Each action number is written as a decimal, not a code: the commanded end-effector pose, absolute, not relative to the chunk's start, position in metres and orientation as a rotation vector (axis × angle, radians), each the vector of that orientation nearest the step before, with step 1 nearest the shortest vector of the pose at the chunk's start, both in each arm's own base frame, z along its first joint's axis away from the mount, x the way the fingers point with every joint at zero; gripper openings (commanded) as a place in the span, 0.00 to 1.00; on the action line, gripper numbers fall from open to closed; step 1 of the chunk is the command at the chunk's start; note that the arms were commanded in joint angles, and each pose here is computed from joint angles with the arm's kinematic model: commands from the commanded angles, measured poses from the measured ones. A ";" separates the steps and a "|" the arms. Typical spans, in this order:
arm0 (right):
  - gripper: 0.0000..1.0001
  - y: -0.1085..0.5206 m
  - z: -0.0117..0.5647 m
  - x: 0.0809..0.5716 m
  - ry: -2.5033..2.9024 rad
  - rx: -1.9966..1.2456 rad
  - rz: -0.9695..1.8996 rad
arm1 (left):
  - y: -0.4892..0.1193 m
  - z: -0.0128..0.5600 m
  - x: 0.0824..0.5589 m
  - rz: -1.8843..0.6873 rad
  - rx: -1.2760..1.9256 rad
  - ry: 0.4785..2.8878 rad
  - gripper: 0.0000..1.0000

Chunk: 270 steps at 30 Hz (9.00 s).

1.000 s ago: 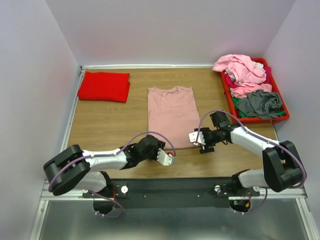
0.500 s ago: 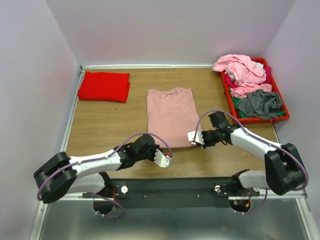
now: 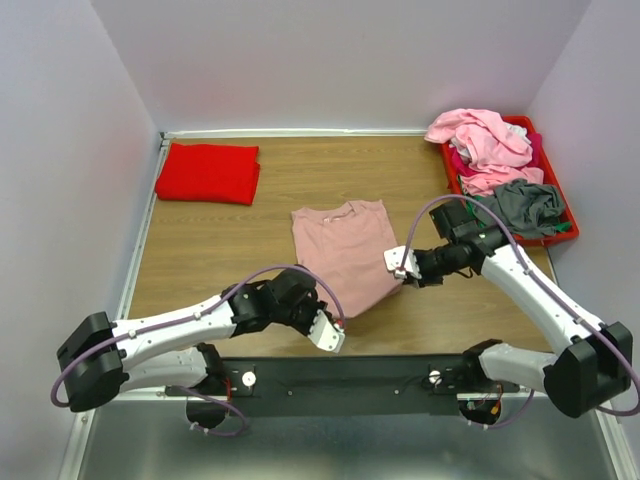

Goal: Fold and stack the t-shirts
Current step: Fold the tshirt

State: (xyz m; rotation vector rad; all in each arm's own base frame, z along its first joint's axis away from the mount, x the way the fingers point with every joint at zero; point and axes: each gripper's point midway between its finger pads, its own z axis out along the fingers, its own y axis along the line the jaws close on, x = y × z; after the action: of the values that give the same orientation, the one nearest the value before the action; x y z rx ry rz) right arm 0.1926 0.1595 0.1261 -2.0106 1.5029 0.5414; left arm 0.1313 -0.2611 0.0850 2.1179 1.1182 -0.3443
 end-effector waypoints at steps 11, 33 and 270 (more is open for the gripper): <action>0.00 0.170 0.143 0.378 1.809 -1.566 0.332 | -0.240 0.156 0.320 0.004 1.700 1.177 0.00; 0.00 0.207 0.074 0.563 1.980 -1.144 0.299 | -0.184 0.143 0.483 0.263 1.408 1.405 0.00; 0.11 0.398 0.040 0.578 2.035 -0.657 0.532 | -0.065 0.050 0.348 -0.380 -0.726 2.133 0.00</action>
State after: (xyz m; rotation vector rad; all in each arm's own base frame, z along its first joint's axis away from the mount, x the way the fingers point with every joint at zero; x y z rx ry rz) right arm 0.5458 0.4205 0.0402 -0.7732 2.0465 0.6805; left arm 0.3498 -0.0819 0.0614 -0.6404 2.1264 -0.4651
